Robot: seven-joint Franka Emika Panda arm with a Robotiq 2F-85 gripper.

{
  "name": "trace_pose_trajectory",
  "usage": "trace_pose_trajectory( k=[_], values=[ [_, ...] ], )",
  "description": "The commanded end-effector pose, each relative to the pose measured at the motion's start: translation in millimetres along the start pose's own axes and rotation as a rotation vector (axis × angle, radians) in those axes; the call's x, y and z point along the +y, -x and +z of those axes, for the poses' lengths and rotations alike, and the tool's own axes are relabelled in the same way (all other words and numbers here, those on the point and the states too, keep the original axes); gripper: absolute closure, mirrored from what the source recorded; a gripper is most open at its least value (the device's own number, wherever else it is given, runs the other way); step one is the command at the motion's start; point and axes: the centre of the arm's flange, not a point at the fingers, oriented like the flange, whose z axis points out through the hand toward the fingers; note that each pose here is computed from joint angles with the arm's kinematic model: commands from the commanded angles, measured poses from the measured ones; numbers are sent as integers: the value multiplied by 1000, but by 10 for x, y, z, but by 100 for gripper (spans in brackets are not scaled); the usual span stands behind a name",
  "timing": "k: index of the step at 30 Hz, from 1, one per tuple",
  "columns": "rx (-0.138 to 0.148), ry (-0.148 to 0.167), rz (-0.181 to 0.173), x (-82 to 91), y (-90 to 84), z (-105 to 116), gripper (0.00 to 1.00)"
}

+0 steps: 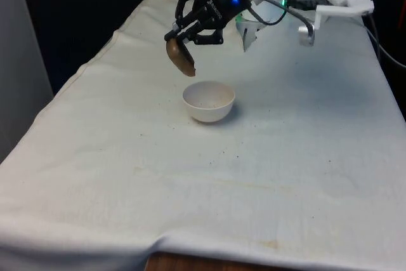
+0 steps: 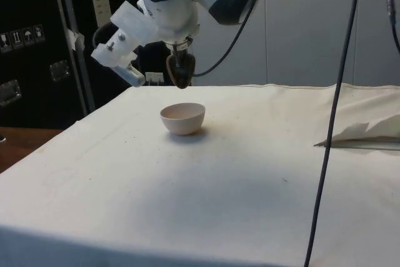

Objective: Pour the coffee beans from the cup into the bowl.

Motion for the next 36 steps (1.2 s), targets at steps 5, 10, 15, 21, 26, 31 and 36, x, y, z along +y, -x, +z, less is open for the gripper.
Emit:
trace_pose_trajectory(
  k=[5, 10, 15, 21, 26, 31, 36],
  values=[
    [4, 54, 13, -32, -10, -40, 100],
    [-2, 98, 16, -37, -9, -89, 100],
    [-6, 126, 18, -39, -10, -124, 100],
    [-12, 168, 22, -51, -7, -188, 100],
    [-19, 187, 25, -66, -19, -236, 100],
    [-16, 221, 30, -116, -25, -349, 100],
    [-16, 245, 38, -162, -38, -432, 100]
  ],
)
